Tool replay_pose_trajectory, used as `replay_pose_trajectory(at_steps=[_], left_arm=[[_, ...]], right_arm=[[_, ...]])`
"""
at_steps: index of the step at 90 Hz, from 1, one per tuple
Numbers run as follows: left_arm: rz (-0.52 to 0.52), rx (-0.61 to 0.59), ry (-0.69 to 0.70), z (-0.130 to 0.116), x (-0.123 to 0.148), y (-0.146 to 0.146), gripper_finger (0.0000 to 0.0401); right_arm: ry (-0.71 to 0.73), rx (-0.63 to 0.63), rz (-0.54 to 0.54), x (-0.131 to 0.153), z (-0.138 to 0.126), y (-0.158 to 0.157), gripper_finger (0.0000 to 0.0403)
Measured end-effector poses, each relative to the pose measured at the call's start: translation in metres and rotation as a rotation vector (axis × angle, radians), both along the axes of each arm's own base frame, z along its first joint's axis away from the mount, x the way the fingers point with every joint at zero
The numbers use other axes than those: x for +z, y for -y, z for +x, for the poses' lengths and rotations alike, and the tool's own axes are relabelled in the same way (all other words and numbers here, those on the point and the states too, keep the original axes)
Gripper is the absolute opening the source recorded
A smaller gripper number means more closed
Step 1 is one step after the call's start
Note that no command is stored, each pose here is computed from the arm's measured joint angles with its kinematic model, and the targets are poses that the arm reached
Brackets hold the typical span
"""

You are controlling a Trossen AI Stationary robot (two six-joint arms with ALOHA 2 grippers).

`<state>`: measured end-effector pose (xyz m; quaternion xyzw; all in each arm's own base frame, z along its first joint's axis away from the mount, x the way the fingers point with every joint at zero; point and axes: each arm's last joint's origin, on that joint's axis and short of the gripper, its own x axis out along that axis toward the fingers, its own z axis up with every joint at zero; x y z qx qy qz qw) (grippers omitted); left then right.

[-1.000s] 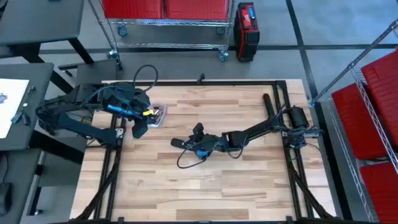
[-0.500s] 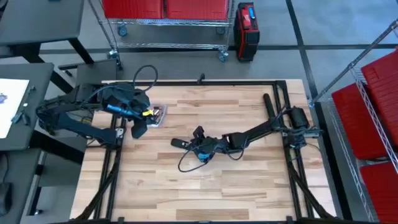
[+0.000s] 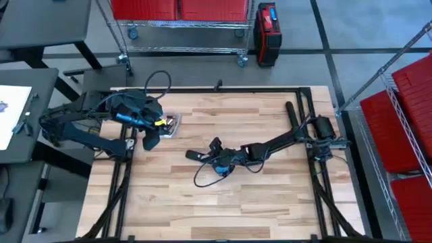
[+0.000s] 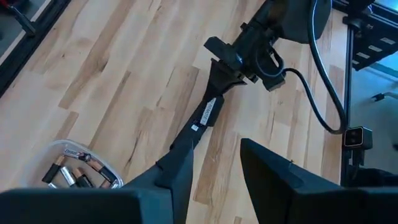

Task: Insert battery
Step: Close the remote's battery compartment

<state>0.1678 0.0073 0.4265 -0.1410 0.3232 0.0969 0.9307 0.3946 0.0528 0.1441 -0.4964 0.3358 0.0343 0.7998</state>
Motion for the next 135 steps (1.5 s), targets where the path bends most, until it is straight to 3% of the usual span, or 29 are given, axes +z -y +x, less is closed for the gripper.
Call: replay_pose_trajectory(at_steps=[27, 60, 90, 100, 111, 122, 127, 135], left_arm=[[-0.001, 0.001, 0.0, 0.0, 0.0, 0.0, 0.0114], [-0.002, 0.002, 0.001, 0.0, 0.0, 0.0, 0.0114], [-0.002, 0.002, 0.005, 0.0, 0.0, 0.0, 0.0114], [-0.002, 0.002, 0.004, 0.001, 0.0, 0.0, 0.0114], [-0.002, 0.001, 0.002, 0.0, 0.0, 0.0, 0.0114], [0.005, -0.004, -0.002, 0.0, 0.0, 0.0, 0.0114], [0.01, -0.008, -0.003, 0.0, 0.0, 0.0, 0.0114], [0.012, -0.01, -0.003, 0.0, 0.0, 0.0, 0.0114]], right_arm=[[-0.032, -0.038, 0.151, -0.005, -0.004, -0.002, 0.0095], [-0.071, -0.077, 0.259, -0.009, -0.007, -0.003, 0.0155], [-0.047, -0.216, 0.373, -0.01, -0.007, 0.009, 0.0168], [-0.046, -0.264, 0.414, 0.001, -0.013, 0.011, 0.0164], [0.053, -0.322, 0.551, 0.036, -0.013, 0.001, 0.0157], [0.181, -0.332, 0.841, 0.061, -0.006, -0.017, 0.0148], [0.203, -0.335, 0.946, 0.064, -0.004, -0.026, 0.0137], [0.205, -0.366, 1.026, 0.05, 0.006, -0.039, 0.011]])
